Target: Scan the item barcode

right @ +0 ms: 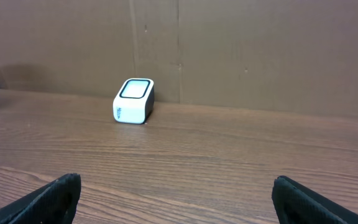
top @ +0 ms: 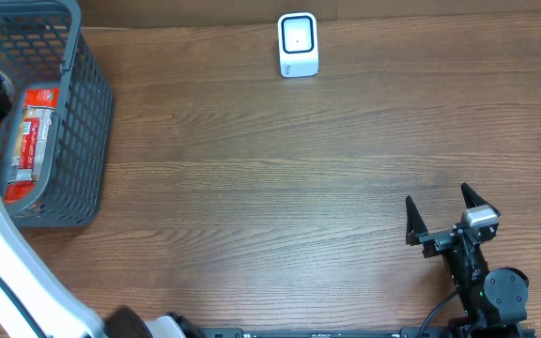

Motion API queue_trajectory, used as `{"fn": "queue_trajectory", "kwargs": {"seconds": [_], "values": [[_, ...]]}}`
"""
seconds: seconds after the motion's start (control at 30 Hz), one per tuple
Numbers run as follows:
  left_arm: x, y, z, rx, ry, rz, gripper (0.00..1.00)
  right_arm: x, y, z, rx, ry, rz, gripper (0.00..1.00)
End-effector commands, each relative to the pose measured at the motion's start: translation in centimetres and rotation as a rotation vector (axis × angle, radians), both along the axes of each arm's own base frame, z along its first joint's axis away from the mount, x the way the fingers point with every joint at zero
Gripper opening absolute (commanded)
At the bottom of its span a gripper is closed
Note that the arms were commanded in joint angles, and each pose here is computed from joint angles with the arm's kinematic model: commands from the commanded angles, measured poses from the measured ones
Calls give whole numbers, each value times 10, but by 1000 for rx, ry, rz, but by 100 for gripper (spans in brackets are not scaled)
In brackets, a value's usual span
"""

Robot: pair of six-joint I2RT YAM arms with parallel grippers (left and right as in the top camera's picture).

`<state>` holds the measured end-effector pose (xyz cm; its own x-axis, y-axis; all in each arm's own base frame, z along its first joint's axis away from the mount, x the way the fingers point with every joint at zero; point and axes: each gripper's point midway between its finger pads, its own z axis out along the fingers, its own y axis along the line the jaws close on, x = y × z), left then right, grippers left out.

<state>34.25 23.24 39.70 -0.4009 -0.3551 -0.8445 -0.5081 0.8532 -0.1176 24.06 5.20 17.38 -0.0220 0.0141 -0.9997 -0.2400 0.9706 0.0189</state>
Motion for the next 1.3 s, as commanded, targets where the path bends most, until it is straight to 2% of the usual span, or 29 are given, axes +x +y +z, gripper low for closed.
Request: {"fn": "queue_trajectory", "kwargs": {"seconds": [0.0, 0.17, 0.3, 0.6, 0.9, 1.1, 1.27], "values": [[-14, -50, 47, -25, -133, -69, 53, 0, -1, -2, -4, -3, -4, 100], [-26, -108, 55, -35, -125, -186, 52, 0, -1, -2, -4, -3, -4, 100], [-30, -143, 34, -72, -27, -260, 51, 0, -1, -3, -4, -2, -4, 100], [-17, -219, -55, -136, 281, -405, 47, 0, -1, -2, -4, -3, -4, 100], [4, -316, -151, -257, 431, -527, 46, 0, -1, -2, -4, -3, -4, 100], [5, -384, -230, -163, 567, -590, 50, 0, -1, -2, -4, -3, -4, 100], [4, -438, -285, -140, 655, -666, 49, 0, -1, -3, -4, -2, -4, 100]]}}
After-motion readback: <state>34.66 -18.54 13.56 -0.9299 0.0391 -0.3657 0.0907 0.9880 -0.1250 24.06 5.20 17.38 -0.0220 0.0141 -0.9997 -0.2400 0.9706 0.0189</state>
